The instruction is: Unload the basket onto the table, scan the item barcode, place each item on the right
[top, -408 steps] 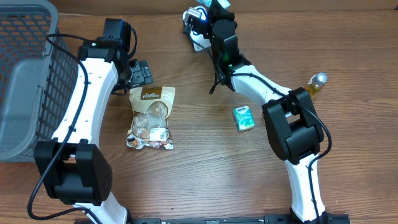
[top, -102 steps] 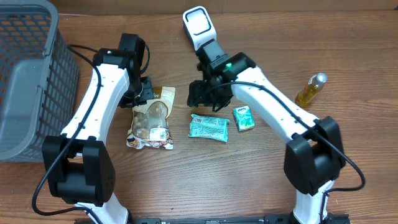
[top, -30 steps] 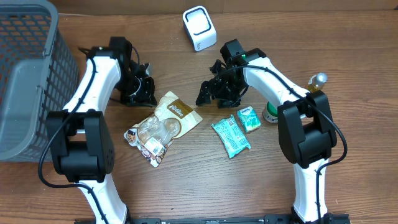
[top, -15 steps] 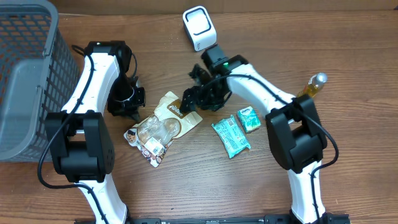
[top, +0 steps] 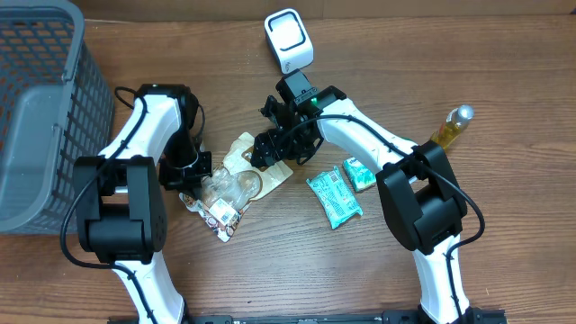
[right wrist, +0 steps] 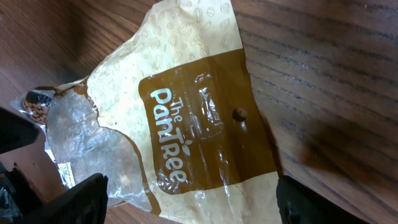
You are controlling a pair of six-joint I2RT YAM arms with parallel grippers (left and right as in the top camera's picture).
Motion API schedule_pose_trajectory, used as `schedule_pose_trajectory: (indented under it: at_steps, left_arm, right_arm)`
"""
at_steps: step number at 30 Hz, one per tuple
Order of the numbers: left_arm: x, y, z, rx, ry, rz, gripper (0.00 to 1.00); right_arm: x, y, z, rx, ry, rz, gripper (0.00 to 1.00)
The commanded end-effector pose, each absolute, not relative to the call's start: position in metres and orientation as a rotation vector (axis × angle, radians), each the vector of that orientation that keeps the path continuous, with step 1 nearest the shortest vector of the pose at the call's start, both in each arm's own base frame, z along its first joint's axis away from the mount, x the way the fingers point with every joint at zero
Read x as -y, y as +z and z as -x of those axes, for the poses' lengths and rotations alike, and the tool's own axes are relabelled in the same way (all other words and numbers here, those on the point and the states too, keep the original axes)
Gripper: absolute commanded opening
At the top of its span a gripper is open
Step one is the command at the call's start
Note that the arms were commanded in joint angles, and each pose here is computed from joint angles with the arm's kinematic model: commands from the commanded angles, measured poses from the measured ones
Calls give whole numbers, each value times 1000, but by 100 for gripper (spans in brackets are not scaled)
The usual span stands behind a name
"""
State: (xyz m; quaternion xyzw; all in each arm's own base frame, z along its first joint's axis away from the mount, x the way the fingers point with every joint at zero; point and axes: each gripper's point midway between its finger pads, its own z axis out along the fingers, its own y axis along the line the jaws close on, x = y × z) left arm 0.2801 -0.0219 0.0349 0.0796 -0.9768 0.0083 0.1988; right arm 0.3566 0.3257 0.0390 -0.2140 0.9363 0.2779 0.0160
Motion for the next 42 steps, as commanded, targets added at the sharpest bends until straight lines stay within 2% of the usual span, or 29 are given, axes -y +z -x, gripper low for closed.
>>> schedule_pose_trajectory:
  at_steps: [1, 10, 30, 39, 42]
  left_arm:
    - [28, 22, -277, 2725, 39, -245, 4]
    - [28, 9, -284, 2775, 49, -255, 4]
    - [38, 5, -295, 2824, 46, -262, 4]
    - [38, 4, -298, 2837, 49, -262, 4]
    - [38, 3, -299, 2840, 49, -262, 5]
  right_arm:
    - [-327, 27, -349, -2935, 850, 690, 83]
    - [-332, 11, -325, -2966, 963, 706, 80]
    - [-363, 32, -295, -2975, 1351, 633, 70]
    - [-374, 35, -290, -2980, 1379, 612, 58]
    - [-374, 35, -290, -2977, 1382, 611, 46]
